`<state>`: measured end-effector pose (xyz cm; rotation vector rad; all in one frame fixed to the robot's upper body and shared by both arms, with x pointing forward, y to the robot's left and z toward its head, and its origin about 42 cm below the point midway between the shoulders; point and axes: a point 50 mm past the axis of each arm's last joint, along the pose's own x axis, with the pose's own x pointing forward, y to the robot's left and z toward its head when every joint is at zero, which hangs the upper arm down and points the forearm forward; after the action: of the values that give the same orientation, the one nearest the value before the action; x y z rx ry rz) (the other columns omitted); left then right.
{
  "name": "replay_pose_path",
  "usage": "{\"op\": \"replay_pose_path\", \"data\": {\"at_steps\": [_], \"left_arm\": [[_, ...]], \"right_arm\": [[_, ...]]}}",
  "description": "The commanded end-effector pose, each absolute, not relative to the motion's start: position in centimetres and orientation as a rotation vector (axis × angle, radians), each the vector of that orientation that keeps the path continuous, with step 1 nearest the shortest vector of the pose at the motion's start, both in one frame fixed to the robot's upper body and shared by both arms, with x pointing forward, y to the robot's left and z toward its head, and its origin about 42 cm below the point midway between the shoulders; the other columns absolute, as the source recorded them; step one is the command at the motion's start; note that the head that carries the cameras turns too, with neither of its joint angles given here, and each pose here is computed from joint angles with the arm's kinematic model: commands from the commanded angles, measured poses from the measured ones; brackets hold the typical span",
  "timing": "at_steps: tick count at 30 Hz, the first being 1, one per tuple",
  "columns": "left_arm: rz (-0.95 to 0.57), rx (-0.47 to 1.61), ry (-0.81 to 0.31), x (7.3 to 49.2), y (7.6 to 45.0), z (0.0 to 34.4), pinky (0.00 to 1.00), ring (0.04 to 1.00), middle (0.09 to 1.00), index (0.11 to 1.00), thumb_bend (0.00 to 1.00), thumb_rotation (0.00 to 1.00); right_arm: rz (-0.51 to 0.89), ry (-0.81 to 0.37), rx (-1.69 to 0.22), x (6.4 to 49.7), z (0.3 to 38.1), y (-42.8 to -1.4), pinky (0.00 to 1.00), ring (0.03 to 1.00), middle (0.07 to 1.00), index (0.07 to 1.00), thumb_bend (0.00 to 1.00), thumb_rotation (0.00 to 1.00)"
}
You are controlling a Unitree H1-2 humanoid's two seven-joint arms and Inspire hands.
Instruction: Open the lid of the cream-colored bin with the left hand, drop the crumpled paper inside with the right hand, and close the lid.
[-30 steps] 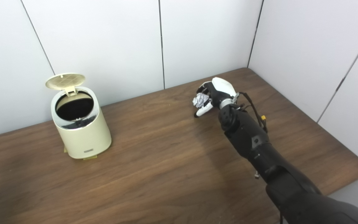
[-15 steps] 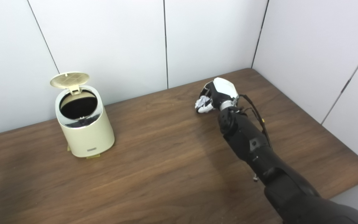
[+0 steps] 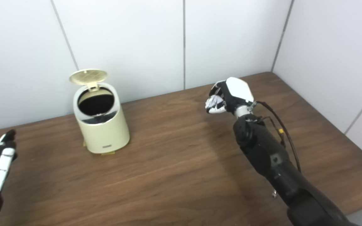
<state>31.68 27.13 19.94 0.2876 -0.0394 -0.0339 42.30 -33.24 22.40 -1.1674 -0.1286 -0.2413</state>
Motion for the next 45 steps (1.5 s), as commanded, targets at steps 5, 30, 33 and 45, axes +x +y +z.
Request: {"op": "replay_pose_path", "data": {"at_steps": [5,30,33,45], "left_arm": [[-0.027,0.289,-0.097,31.3,26.6,19.9,1.00,0.993,0.994,0.993,0.59,0.85],[0.006,0.317,-0.094,30.4,25.4,18.0,1.00,0.999,0.979,1.000,0.65,0.86],[0.007,0.322,-0.085,30.3,25.4,17.9,1.00,1.000,0.986,1.000,0.65,0.86],[0.013,0.319,-0.092,30.3,25.0,17.9,1.00,1.000,0.983,0.998,0.64,0.85]], "right_arm": [[-0.220,-0.360,-1.139,40.8,28.2,-28.4,0.39,0.370,0.503,0.545,0.49,0.00],[-0.027,-0.625,-0.888,43.2,32.5,-13.1,0.28,0.378,0.498,0.549,0.49,0.00],[-0.024,-0.612,-0.874,44.0,32.0,-12.1,0.28,0.372,0.492,0.557,0.49,0.00],[0.014,-0.582,-0.855,45.6,30.4,-7.8,0.27,0.381,0.492,0.568,0.48,0.00]]}}
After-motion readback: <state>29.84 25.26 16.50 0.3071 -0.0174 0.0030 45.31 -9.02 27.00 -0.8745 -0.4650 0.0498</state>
